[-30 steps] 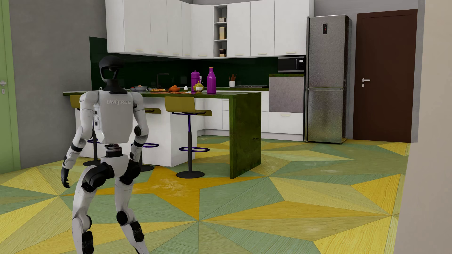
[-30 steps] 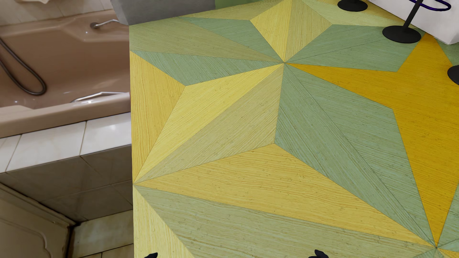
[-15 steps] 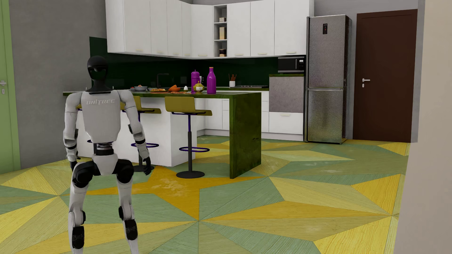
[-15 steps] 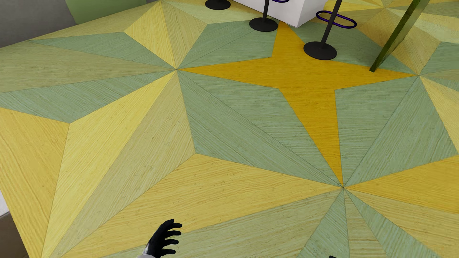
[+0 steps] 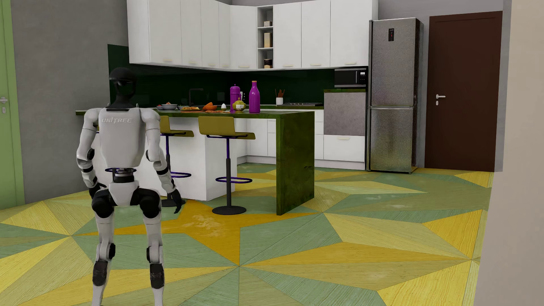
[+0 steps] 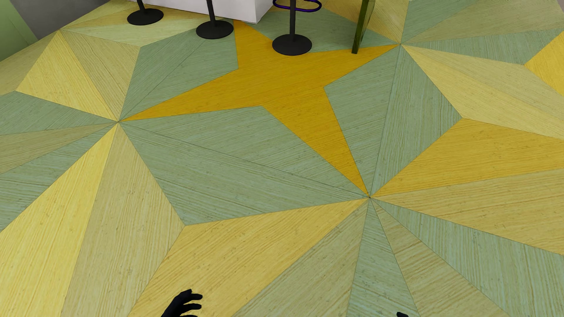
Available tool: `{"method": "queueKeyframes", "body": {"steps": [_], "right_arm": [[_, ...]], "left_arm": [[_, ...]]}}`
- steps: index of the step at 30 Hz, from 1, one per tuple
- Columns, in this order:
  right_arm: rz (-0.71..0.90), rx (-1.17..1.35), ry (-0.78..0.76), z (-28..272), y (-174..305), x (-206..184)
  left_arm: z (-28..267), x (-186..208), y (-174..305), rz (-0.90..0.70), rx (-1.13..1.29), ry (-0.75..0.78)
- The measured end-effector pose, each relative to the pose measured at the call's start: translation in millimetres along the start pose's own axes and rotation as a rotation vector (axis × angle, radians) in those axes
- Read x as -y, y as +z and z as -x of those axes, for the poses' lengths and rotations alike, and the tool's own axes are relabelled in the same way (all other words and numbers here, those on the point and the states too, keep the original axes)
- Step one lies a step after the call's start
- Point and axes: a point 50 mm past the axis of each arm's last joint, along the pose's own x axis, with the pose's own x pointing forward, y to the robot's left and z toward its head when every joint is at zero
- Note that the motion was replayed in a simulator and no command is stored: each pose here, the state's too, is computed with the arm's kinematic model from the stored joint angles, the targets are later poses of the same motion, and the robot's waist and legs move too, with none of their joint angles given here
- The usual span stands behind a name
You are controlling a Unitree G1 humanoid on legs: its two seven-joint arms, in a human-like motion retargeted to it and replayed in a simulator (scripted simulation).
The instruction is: Turn back
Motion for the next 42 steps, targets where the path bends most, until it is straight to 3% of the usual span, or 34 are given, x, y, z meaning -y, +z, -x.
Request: {"method": "queueKeyframes", "body": {"steps": [2, 4, 6, 8, 11, 13, 17, 20, 21, 24, 28, 31, 33, 37, 42], "right_arm": [[-0.027, -0.004, 0.025, 3, -3, -9], [-0.060, 0.030, 0.012, -2, 10, 9], [-0.048, -0.011, -0.017, -2, -10, 26], [-0.037, -0.009, -0.059, 0, -16, 32], [-0.024, -0.002, -0.004, 1, 0, -9], [-0.031, -0.023, -0.009, 1, -2, 2], [-0.015, -0.065, -0.003, -1, -20, 23], [-0.002, 0.044, -0.004, 1, -1, 7], [-0.013, 0.069, 0.008, 0, 7, -3], [-0.032, 0.084, 0.009, -1, 16, 7], [-0.043, -0.053, -0.031, 0, -19, 26], [-0.047, -0.029, -0.095, 4, -18, 31], [-0.076, 0.074, -0.013, -1, 19, 11], [-0.096, 0.308, 0.186, -7, 88, -2], [-0.060, 0.195, 0.194, -5, 52, 8]], "left_arm": [[-3, 12, 6, -0.010, 0.006, -0.034], [-12, 20, 20, -0.001, 0.025, -0.025], [-19, 36, 52, 0.030, 0.100, -0.040], [-12, 21, 22, 0.076, -0.002, -0.013], [-5, -5, -2, -0.009, -0.092, -0.002], [-7, 9, 5, -0.062, -0.055, -0.037], [-20, 41, 56, -0.016, 0.136, -0.090], [-1, 12, 2, 0.079, -0.004, 0.001], [3, 6, -9, 0.040, -0.047, 0.000], [-4, -1, 7, -0.011, -0.030, 0.001], [-20, 33, 55, -0.012, 0.101, -0.055], [-13, 16, 36, 0.021, 0.061, -0.039], [-8, 7, 17, 0.027, -0.016, -0.006], [10, 28, -29, 0.237, -0.189, 0.021], [-3, 18, 0, 0.127, -0.055, 0.025]]}}
